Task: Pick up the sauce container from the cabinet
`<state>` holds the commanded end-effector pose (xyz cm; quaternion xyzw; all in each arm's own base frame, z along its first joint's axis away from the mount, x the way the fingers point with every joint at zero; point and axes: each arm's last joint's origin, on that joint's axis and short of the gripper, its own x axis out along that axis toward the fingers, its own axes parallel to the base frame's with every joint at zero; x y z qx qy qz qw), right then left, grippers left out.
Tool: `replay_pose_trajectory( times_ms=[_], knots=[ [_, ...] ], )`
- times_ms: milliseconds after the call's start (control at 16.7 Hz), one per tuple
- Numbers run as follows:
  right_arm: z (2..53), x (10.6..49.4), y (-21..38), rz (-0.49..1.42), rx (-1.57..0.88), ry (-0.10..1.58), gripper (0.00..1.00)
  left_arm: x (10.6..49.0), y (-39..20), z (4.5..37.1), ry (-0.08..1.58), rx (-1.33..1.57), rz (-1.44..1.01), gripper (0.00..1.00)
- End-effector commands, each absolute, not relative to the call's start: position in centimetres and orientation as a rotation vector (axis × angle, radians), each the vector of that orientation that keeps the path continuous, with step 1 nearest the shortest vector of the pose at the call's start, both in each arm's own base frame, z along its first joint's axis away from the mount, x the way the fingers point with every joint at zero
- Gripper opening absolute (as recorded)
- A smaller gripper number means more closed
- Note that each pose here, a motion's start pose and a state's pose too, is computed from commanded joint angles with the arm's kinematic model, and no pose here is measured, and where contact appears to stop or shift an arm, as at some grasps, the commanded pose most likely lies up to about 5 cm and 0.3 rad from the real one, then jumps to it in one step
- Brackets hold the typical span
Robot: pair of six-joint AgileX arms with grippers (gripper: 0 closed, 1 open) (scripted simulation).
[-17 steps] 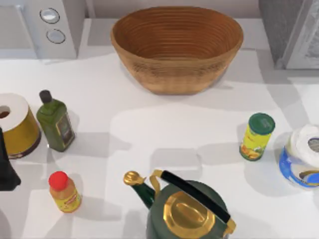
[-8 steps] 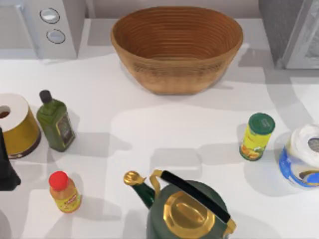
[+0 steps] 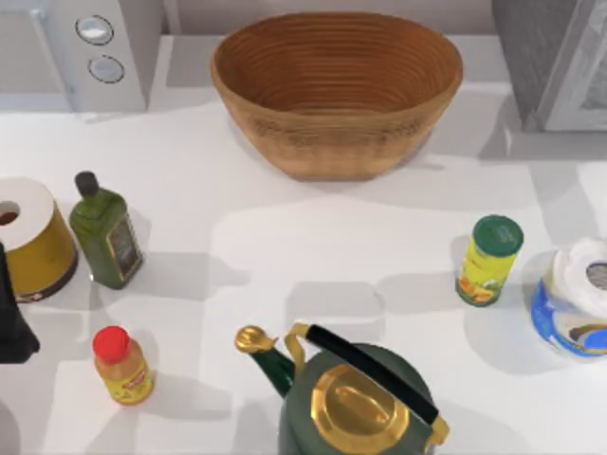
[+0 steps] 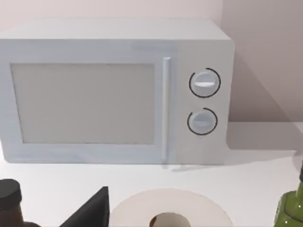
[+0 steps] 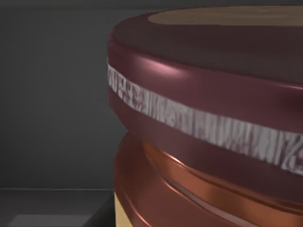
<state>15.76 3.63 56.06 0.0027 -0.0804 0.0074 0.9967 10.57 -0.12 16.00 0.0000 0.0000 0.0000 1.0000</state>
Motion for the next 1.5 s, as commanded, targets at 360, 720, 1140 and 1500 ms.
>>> replay_pose_trajectory(
  times_ms=[360, 720, 1140, 1500],
  knots=[
    [45.9, 10.2, 1.7, 0.052, -0.028, -0.191, 0.00, 10.6, -0.1, 16.0, 0.000, 0.000, 0.000, 1.00],
    [28.7, 9.8, 0.7, 0.045, -0.037, -0.081, 0.00, 10.6, -0.1, 16.0, 0.000, 0.000, 0.000, 1.00],
    [16.9, 10.5, -0.1, 0.005, -0.005, -0.011, 0.00, 10.6, -0.1, 16.0, 0.000, 0.000, 0.000, 1.00],
    [15.9, 10.6, -0.1, 0.004, 0.001, 0.008, 0.00, 10.6, -0.1, 16.0, 0.000, 0.000, 0.000, 1.00]
  ],
)
